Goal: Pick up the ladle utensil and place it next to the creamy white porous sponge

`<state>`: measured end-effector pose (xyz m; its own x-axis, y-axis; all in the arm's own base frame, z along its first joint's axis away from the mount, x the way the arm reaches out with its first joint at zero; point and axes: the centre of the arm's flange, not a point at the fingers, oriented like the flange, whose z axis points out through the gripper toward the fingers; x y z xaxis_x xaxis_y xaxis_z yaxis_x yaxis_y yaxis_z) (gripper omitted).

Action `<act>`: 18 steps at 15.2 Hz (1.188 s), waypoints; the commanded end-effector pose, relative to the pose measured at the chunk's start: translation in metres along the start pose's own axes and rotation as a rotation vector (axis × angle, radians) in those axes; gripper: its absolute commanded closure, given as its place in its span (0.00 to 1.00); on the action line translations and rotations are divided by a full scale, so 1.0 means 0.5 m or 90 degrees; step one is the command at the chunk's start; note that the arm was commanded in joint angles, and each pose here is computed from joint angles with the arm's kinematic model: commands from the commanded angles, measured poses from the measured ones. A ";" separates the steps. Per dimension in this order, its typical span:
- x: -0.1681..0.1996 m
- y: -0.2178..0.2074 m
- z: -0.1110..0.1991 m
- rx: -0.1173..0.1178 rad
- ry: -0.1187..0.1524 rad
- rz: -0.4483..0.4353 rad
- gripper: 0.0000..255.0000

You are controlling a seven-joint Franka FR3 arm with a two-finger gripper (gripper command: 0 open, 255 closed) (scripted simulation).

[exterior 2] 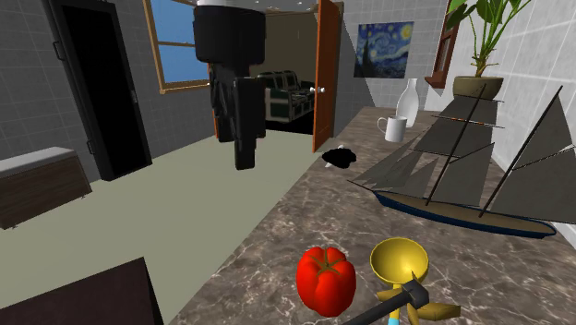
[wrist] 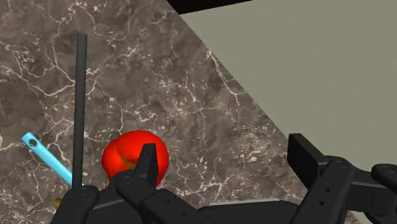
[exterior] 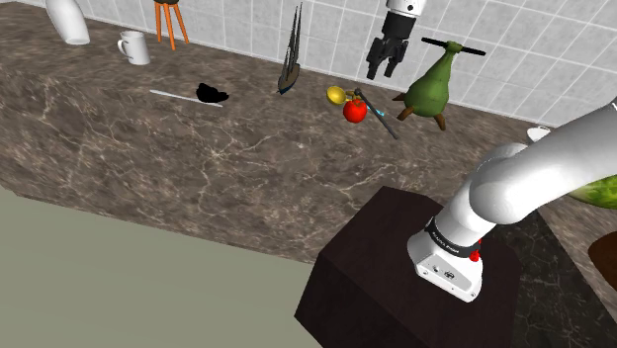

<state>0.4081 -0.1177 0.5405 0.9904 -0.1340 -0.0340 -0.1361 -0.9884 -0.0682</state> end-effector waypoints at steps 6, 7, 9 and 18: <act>0.133 0.106 0.074 0.005 0.010 0.017 0.00; 0.152 0.121 0.084 0.005 0.011 0.020 0.00; 0.190 0.151 0.104 0.007 0.014 0.025 0.00; 0.358 0.288 0.194 0.013 0.025 0.047 0.00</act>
<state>0.5583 -0.2688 0.4334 0.9786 -0.2059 -0.0015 -0.2053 -0.9749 -0.0862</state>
